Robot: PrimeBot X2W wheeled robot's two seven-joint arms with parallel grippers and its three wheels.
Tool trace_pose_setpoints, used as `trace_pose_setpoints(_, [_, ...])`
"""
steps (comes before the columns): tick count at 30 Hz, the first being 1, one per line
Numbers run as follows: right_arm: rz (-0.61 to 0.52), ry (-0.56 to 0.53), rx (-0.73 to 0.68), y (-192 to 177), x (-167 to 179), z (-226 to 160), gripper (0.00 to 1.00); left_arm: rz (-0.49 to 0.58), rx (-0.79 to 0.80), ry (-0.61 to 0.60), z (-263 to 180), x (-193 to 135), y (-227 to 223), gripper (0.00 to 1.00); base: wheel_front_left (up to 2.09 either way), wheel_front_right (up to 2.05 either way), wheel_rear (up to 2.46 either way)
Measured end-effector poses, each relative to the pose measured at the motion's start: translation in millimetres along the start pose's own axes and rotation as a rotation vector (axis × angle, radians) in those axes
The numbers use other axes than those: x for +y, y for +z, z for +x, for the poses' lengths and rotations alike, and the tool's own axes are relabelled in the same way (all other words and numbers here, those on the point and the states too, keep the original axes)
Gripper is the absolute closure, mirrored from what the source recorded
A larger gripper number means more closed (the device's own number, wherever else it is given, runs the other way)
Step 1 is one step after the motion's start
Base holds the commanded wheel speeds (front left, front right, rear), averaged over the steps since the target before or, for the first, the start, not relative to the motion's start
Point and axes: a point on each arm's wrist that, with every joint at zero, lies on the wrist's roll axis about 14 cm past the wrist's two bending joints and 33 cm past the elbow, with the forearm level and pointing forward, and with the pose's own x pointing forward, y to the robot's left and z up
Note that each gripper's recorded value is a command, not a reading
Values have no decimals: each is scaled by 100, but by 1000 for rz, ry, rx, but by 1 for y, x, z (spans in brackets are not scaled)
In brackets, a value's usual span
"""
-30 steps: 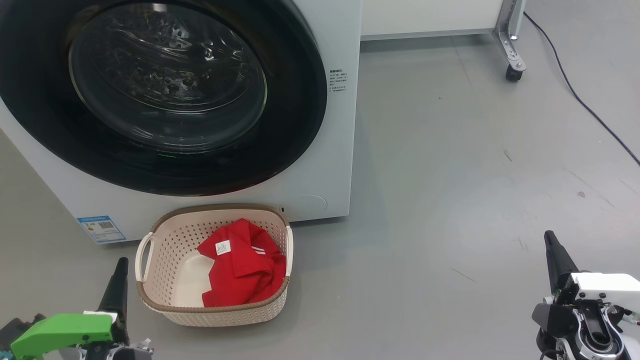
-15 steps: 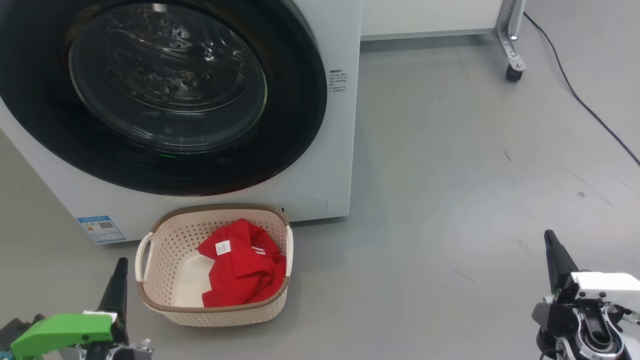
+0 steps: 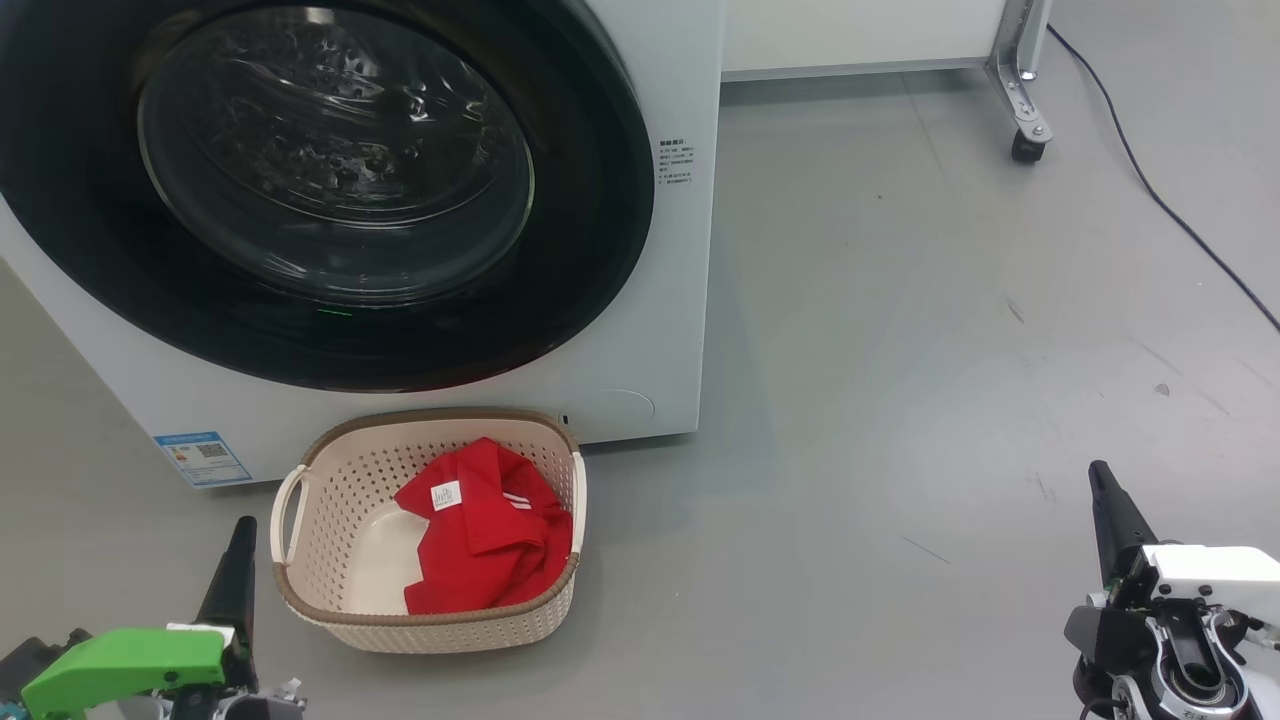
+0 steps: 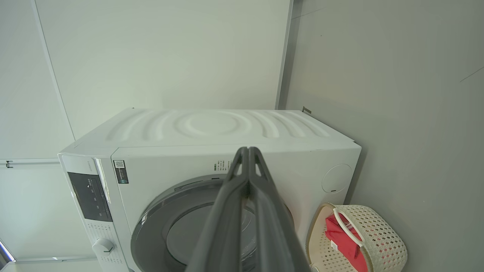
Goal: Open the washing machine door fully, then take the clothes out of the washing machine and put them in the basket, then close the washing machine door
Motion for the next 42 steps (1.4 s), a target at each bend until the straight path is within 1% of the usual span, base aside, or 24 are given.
trace_pose_setpoints(42, [1,0,0,1,-1,0,100,-1,-3,1,0,1,2,100,0,0,0])
